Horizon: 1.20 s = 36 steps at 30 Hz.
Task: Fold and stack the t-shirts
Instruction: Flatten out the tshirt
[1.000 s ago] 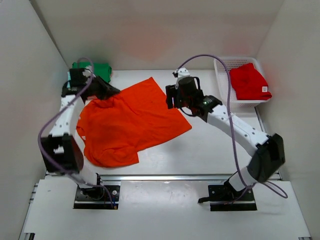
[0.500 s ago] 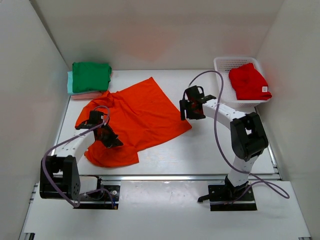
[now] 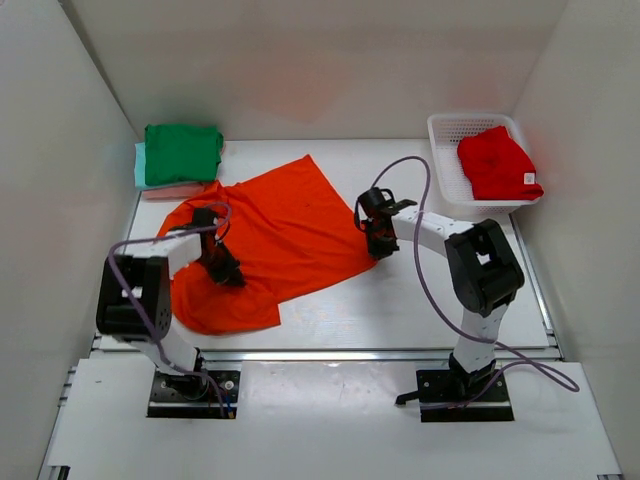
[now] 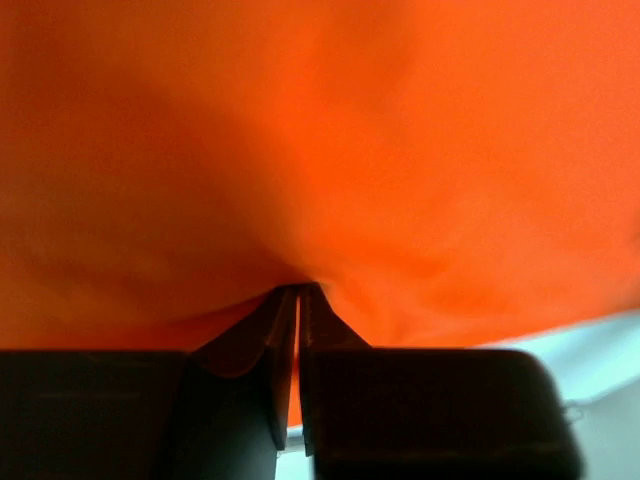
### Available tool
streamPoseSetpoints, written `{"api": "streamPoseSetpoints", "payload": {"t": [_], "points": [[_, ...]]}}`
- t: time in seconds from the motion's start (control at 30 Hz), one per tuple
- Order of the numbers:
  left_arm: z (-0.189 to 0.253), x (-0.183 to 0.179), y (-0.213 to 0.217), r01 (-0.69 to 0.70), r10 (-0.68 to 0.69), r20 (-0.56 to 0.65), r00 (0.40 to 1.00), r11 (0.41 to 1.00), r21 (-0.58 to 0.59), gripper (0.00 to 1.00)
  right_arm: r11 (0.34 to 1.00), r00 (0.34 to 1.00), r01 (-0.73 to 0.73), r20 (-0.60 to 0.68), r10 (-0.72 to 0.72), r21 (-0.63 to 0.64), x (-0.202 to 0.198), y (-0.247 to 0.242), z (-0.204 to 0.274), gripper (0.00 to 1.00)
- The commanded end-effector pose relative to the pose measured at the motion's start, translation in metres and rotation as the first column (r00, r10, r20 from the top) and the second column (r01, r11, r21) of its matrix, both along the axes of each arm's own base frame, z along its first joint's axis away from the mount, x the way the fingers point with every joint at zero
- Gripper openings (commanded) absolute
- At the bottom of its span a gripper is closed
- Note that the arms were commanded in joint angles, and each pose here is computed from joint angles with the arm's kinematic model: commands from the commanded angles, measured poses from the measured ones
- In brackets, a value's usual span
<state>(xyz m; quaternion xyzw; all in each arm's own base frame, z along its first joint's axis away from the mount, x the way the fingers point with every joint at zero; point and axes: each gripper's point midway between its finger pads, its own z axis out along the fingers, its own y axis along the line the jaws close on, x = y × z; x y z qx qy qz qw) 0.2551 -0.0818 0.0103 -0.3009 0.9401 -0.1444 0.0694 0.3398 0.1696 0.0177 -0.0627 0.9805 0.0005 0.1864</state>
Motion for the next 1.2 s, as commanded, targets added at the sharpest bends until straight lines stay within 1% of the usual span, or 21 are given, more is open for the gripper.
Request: {"api": "streamPoseSetpoints", "payload": {"t": [0.0, 0.03, 0.07, 0.1, 0.13, 0.23, 0.3, 0.33, 0.43, 0.57, 0.6, 0.63, 0.67, 0.7, 0.77, 0.8, 0.87, 1.0, 1.07, 1.1, 1.17], "points": [[0.009, 0.054, 0.001, 0.055, -0.062, 0.079, 0.995, 0.995, 0.086, 0.15, 0.978, 0.974, 0.163, -0.136, -0.180, -0.126, -0.042, -0.058, -0.012, 0.00], [-0.001, 0.058, -0.005, 0.086, -0.091, 0.051, 0.995, 0.992, 0.095, 0.09, 0.974, 0.970, 0.193, -0.128, -0.208, -0.120, -0.045, -0.064, -0.007, 0.00], [-0.003, 0.102, -0.025, 0.118, -0.126, 0.067, 0.990, 0.988, 0.100, 0.01, 0.954, 0.945, 0.286, -0.141, -0.296, -0.089, -0.058, -0.084, 0.000, 0.00], [0.008, 0.117, -0.026, 0.114, -0.126, 0.110, 0.986, 0.988, 0.103, 0.01, 0.949, 0.939, 0.302, -0.143, -0.312, -0.089, -0.058, -0.087, 0.000, 0.00], [-0.004, 0.122, -0.031, 0.130, -0.138, 0.073, 0.988, 0.986, 0.101, 0.01, 0.944, 0.933, 0.322, -0.146, -0.329, -0.070, -0.064, -0.087, 0.001, 0.00], [0.011, 0.188, -0.047, 0.164, -0.178, 0.127, 0.976, 0.980, 0.115, 0.00, 0.939, 0.928, 0.341, -0.138, -0.345, -0.051, -0.079, -0.086, 0.005, 0.00], [0.006, 0.214, -0.054, 0.223, -0.238, 0.128, 0.963, 0.967, 0.120, 0.00, 0.927, 0.916, 0.368, -0.144, -0.374, -0.071, -0.089, -0.089, 0.005, 0.00], [0.027, 0.233, -0.069, 0.252, -0.270, 0.190, 0.944, 0.961, 0.116, 0.00, 0.920, 0.909, 0.387, -0.141, -0.393, -0.066, -0.093, -0.089, 0.007, 0.00], [0.061, 0.254, -0.091, 0.328, -0.351, 0.242, 0.905, 0.936, 0.132, 0.00, 0.904, 0.897, 0.428, -0.123, -0.425, -0.002, -0.093, -0.088, 0.009, 0.00], [0.068, 0.205, -0.091, 0.458, -0.473, 0.140, 0.870, 0.879, 0.132, 0.00, 0.901, 0.897, 0.433, -0.092, -0.432, -0.007, -0.077, -0.094, 0.016, 0.00], [0.063, 0.173, -0.082, 0.488, -0.504, 0.090, 0.859, 0.860, 0.152, 0.00, 0.902, 0.897, 0.431, -0.094, -0.432, -0.032, -0.077, -0.098, 0.015, 0.00], [0.032, 0.139, -0.072, 0.503, -0.509, 0.012, 0.861, 0.854, 0.133, 0.00, 0.906, 0.903, 0.421, -0.083, -0.422, -0.032, -0.072, -0.098, 0.019, 0.00], [0.024, 0.106, -0.066, 0.501, -0.504, 0.001, 0.864, 0.857, 0.119, 0.00, 0.904, 0.902, 0.426, -0.066, -0.427, -0.028, -0.067, -0.101, 0.022, 0.00], [0.040, 0.097, -0.063, 0.478, -0.486, 0.052, 0.872, 0.870, 0.116, 0.00, 0.902, 0.900, 0.430, -0.063, -0.431, -0.024, -0.065, -0.101, 0.023, 0.00], [0.014, 0.041, -0.034, 0.435, -0.434, -0.030, 0.900, 0.898, 0.069, 0.00, 0.901, 0.900, 0.434, -0.047, -0.434, -0.014, -0.059, -0.103, 0.026, 0.00], [0.022, 0.032, -0.030, 0.439, -0.440, -0.013, 0.898, 0.895, 0.079, 0.00, 0.903, 0.901, 0.430, -0.049, -0.430, -0.021, -0.061, -0.104, 0.027, 0.00], [0.010, -0.002, -0.001, 0.411, -0.404, -0.084, 0.911, 0.906, 0.103, 0.00, 0.908, 0.907, 0.419, -0.032, -0.420, -0.017, -0.057, -0.105, 0.031, 0.00], [0.035, 0.000, 0.009, 0.346, -0.351, 0.024, 0.936, 0.931, 0.113, 0.00, 0.916, 0.916, 0.400, -0.018, -0.400, -0.015, -0.054, -0.103, 0.032, 0.00], [0.052, 0.020, -0.006, 0.307, -0.320, 0.146, 0.936, 0.946, 0.101, 0.26, 0.916, 0.916, 0.401, -0.012, -0.401, -0.003, -0.053, -0.105, 0.035, 0.00], [0.059, 0.028, -0.018, 0.267, -0.273, 0.199, 0.941, 0.962, 0.056, 0.51, 0.918, 0.918, 0.397, -0.009, -0.396, 0.009, -0.051, -0.103, 0.037, 0.00], [0.061, 0.033, -0.043, 0.201, -0.176, 0.261, 0.949, 0.977, -0.073, 0.45, 0.916, 0.916, 0.401, 0.002, -0.401, 0.013, -0.047, -0.103, 0.039, 0.00]]}}
